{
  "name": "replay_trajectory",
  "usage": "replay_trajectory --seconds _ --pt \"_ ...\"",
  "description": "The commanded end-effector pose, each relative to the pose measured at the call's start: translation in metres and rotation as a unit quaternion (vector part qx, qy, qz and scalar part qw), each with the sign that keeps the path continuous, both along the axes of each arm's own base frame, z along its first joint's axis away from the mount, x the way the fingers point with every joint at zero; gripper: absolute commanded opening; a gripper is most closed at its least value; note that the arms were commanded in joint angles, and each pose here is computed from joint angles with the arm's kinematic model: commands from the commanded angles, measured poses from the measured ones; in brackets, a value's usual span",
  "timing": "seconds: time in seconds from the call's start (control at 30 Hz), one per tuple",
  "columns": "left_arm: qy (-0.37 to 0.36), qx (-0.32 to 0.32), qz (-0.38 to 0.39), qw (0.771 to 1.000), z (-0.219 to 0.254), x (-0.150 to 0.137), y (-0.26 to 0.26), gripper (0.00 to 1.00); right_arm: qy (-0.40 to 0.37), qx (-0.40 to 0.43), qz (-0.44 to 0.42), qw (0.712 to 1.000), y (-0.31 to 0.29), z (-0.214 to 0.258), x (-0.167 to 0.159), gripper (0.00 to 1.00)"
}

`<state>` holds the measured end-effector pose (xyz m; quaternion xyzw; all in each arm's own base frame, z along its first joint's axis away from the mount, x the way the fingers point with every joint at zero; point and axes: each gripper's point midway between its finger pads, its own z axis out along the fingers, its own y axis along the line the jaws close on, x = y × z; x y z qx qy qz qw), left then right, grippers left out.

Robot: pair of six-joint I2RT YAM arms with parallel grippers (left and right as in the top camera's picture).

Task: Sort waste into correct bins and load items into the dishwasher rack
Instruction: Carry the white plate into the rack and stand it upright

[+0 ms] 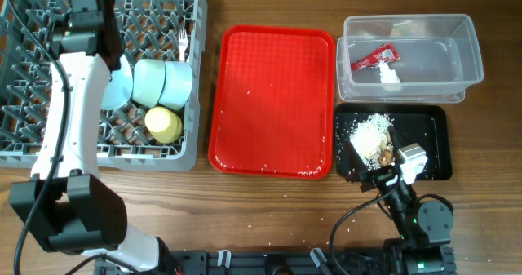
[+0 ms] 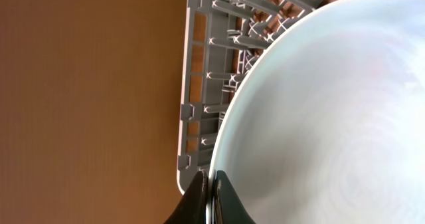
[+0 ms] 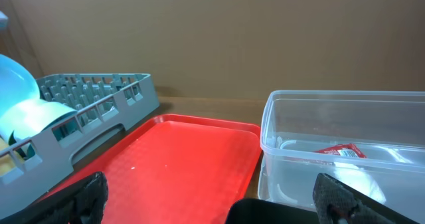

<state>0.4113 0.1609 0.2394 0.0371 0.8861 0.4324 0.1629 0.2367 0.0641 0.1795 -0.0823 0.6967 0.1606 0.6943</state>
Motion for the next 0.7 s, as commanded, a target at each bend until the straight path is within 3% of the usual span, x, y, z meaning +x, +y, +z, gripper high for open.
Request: replay_trajectory --seconds 0.0,0.2,0.53,0.63,0.67 --pt "-0.011 0.015 -0.009 1.000 0.007 0.009 0.006 0.04 -0.005 -0.003 -0.003 1.000 -0.001 0.001 0.000 1.00" --pt "-0.005 0.060 -0.048 0.997 0.024 0.025 0.009 0.04 -0.005 -0.003 -0.003 1.000 -0.001 0.001 0.000 1.00" --pt "0.009 0.022 -0.070 0.997 0.009 0.025 0.004 0.04 -0.005 -0.003 -0.003 1.000 -0.001 0.001 0.000 1.00" --pt "0.003 0.018 -0.064 0.998 0.009 0.024 0.004 0.26 -0.005 -0.003 -0.003 1.000 -0.001 0.001 0.000 1.00" --pt "-0.001 0.017 -0.062 0.998 0.009 0.024 0.004 0.45 -0.005 -0.003 -0.003 1.000 -0.001 0.001 0.000 1.00"
